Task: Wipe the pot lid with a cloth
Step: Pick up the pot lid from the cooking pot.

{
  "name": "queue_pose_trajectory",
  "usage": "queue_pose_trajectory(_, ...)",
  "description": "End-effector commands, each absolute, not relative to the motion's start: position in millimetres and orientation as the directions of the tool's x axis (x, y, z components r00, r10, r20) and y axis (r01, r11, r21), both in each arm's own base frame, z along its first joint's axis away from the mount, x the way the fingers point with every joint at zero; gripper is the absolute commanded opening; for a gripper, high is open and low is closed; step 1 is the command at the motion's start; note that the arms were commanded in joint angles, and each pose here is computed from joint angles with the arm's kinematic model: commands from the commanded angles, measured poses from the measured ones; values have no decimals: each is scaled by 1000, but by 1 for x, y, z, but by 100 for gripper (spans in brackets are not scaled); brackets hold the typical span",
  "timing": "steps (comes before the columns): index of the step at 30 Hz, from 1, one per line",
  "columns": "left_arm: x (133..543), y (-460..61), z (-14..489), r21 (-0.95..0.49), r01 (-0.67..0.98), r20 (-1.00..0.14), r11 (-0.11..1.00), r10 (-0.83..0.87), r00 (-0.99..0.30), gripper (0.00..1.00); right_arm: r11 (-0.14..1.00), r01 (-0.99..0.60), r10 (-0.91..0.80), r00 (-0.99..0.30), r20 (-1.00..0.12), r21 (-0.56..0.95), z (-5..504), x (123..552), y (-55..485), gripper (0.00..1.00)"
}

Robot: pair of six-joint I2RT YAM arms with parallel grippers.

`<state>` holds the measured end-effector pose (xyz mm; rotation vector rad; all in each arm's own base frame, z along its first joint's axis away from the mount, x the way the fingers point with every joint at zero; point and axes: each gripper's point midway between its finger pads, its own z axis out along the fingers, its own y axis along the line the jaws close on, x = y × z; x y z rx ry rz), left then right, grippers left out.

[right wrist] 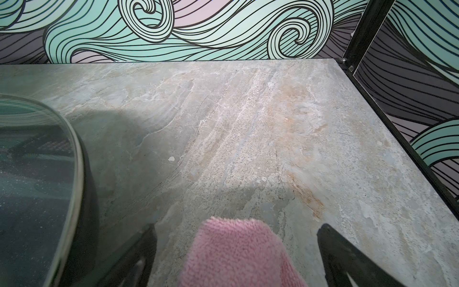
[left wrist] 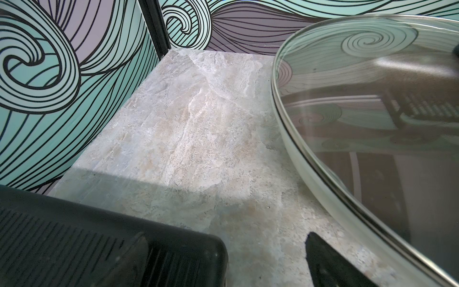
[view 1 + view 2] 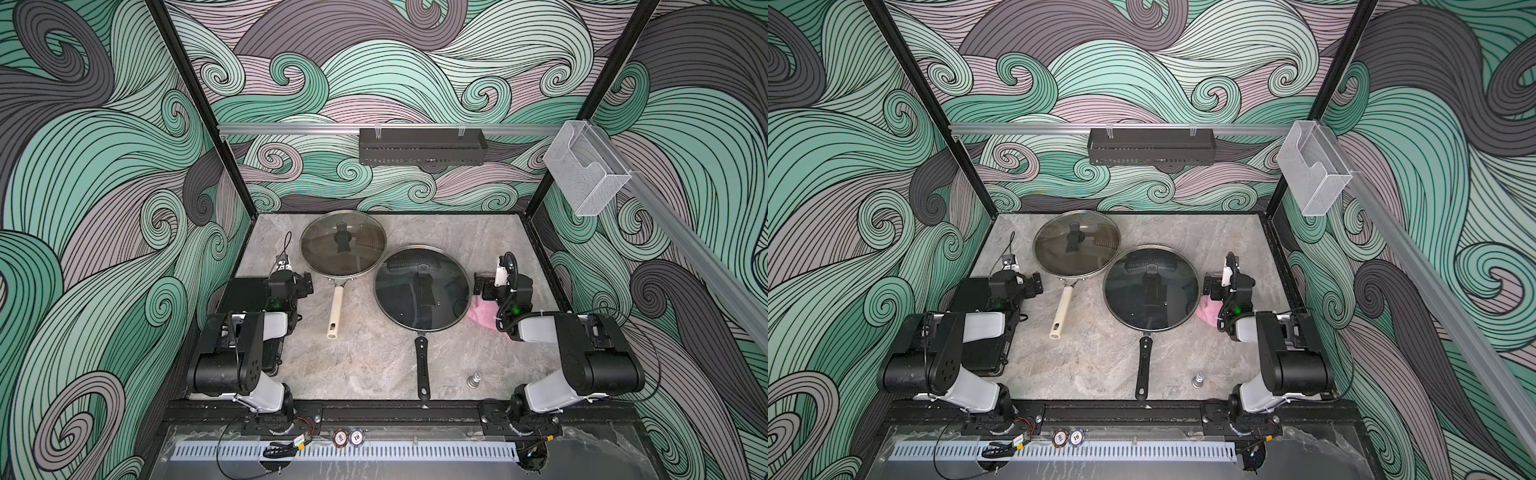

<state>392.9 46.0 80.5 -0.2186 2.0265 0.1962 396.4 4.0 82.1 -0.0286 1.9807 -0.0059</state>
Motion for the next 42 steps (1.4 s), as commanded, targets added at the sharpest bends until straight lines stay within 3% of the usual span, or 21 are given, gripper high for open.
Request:
queue_pose_trajectory(1, 395, 49, 98, 40, -256, -915, 966, -67, -397, 97, 1000, -6, -22, -344, -939, -21, 99, 398, 1, 99)
queue_pose_trajectory(8, 371, 67, 164, -26, -389, -932, 921, -164, -324, 99, 980, 197, 80, -331, -940, 14, 133, 376, -31, 100)
queue_pose_trajectory(12, 362, 73, 210, -201, -481, -907, 853, -347, -238, 99, 940, 297, 268, -331, -905, 170, 159, 361, -43, 100)
queue_pose_trajectory(17, 375, 36, 251, -307, -397, -797, 865, -462, -388, 99, 899, 219, 437, -414, -799, 379, 192, 355, -13, 100)
queue_pose_trajectory(20, 381, 16, 257, -241, -401, -724, 884, -439, -532, 99, 887, 175, 454, -497, -740, 428, 201, 351, 5, 100)
queue_pose_trajectory(25, 405, -36, 260, -67, -279, -671, 958, -250, -698, 99, 890, -12, 344, -640, -687, 456, 220, 356, 51, 100)
queue_pose_trajectory(31, 434, -78, 251, -24, -175, -609, 984, -154, -778, 99, 845, -247, 189, -693, -696, 475, 241, 369, 121, 99)
queue_pose_trajectory(37, 454, -108, 221, 130, -85, -499, 988, -9, -867, 98, 807, -333, 107, -731, -674, 489, 242, 376, 170, 99)
queue_pose_trajectory(42, 467, -114, 201, 183, -92, -418, 979, -8, -908, 92, 815, -333, 75, -752, -655, 474, 236, 377, 180, 99)
